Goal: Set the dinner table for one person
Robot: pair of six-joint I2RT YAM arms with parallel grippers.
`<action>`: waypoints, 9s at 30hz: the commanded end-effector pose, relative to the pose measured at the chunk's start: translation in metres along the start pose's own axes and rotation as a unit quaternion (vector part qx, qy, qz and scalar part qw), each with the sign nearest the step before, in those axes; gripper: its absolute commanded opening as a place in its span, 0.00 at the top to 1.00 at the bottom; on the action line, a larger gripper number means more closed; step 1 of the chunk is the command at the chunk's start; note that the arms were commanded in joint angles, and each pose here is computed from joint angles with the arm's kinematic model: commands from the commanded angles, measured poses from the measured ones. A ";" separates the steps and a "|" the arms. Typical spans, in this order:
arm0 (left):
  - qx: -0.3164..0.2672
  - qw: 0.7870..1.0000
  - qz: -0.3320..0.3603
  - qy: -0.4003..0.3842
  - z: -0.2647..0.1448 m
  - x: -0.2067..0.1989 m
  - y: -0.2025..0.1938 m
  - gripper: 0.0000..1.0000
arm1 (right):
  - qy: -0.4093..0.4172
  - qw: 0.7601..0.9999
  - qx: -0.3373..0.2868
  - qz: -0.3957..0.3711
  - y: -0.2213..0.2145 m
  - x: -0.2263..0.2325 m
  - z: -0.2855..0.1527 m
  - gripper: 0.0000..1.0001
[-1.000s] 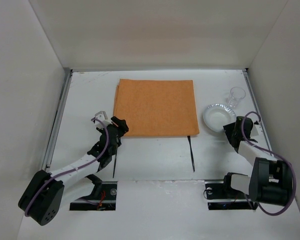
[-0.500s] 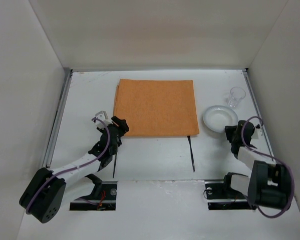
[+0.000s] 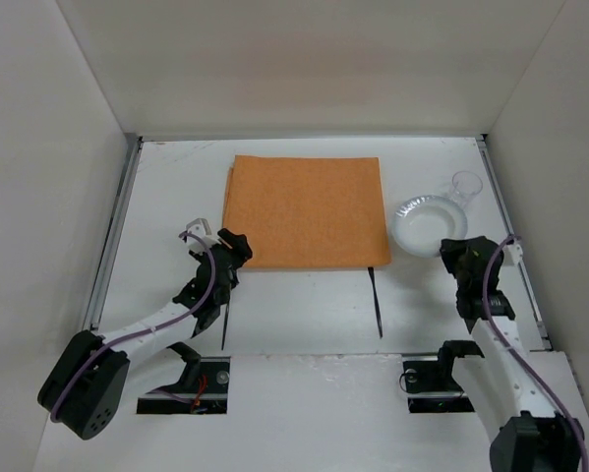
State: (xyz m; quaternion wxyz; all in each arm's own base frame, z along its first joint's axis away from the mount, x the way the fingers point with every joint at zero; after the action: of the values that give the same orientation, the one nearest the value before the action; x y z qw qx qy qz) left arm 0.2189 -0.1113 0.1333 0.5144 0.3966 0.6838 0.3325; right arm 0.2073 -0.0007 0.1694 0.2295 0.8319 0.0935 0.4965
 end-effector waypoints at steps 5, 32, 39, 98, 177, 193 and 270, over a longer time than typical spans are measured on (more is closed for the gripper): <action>-0.044 0.999 -0.027 0.017 0.002 0.009 0.014 0.46 | 0.201 0.970 0.134 -0.035 -0.057 0.131 -0.025 0.89; -0.043 0.998 -0.030 0.026 0.002 0.015 0.014 0.46 | 0.202 0.922 0.327 -0.043 -0.243 0.194 0.069 0.86; -0.046 0.998 -0.030 0.026 0.001 0.015 0.014 0.46 | 0.155 0.917 0.361 -0.069 -0.265 0.160 0.069 0.75; -0.027 1.000 0.001 0.006 0.000 0.006 0.009 0.66 | -0.211 0.954 -0.041 -0.210 0.077 0.073 0.209 0.56; -0.025 1.000 -0.002 -0.002 -0.001 0.002 0.009 0.62 | -0.039 0.883 0.268 -0.384 -0.143 0.010 -0.071 0.73; -0.026 1.000 -0.003 -0.001 -0.001 0.003 0.010 0.61 | -0.119 0.842 0.301 -0.431 -0.163 -0.018 -0.074 0.63; 0.081 0.992 0.086 0.053 -0.030 0.019 0.007 0.56 | 0.125 0.871 0.254 -0.402 -0.194 0.150 0.044 0.44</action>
State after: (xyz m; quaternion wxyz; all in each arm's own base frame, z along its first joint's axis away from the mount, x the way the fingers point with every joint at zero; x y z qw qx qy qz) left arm 0.2032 -0.0957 0.1277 0.4428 0.4461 0.6956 0.3479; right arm 0.3390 0.2110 0.1303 0.1614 0.7101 0.5997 0.3318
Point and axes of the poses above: each gripper's point midway between its finger pads, its own z axis out along the fingers, its own x axis along the line the jaws close on, y = z × x, the point moved 9 cm from there along -z, back along the fingers, and after that the axes turned 5 degrees about z, right-handed, at the moved point
